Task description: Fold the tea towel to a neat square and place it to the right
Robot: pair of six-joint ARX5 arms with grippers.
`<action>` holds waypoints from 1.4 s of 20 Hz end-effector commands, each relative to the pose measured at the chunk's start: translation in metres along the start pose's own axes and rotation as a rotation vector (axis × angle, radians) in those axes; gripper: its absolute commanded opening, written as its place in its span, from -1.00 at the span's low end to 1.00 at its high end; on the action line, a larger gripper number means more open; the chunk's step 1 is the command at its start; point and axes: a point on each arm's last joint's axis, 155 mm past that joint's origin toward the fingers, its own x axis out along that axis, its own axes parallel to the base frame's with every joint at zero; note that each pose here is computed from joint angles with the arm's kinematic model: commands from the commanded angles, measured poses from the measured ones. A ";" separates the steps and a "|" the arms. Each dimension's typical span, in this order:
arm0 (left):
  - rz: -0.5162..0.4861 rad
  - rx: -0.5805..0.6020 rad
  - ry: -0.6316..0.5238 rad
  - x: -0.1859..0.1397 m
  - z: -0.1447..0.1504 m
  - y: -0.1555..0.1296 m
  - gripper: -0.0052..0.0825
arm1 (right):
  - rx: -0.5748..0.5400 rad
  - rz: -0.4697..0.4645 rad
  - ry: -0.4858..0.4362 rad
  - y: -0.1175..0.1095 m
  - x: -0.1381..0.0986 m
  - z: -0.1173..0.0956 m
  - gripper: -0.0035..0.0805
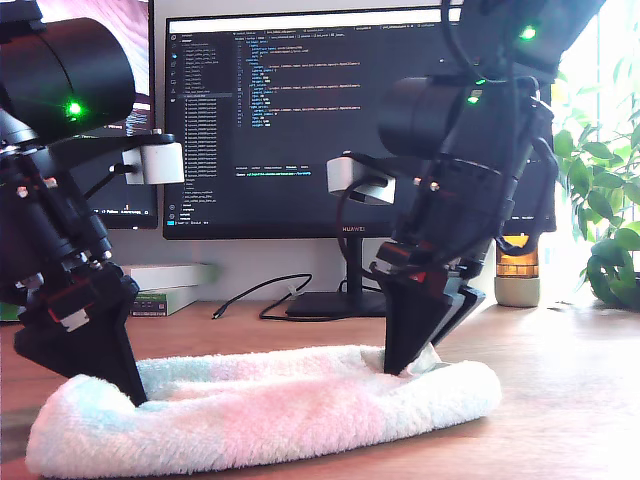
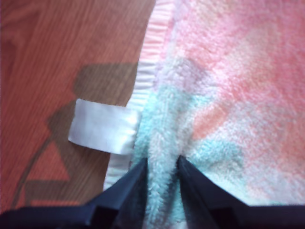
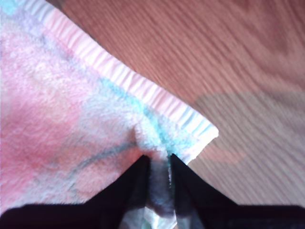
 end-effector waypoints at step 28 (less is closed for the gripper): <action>-0.128 -0.109 -0.139 -0.043 0.043 -0.017 -0.94 | 0.070 -0.010 -0.065 -0.003 -0.047 0.036 -0.95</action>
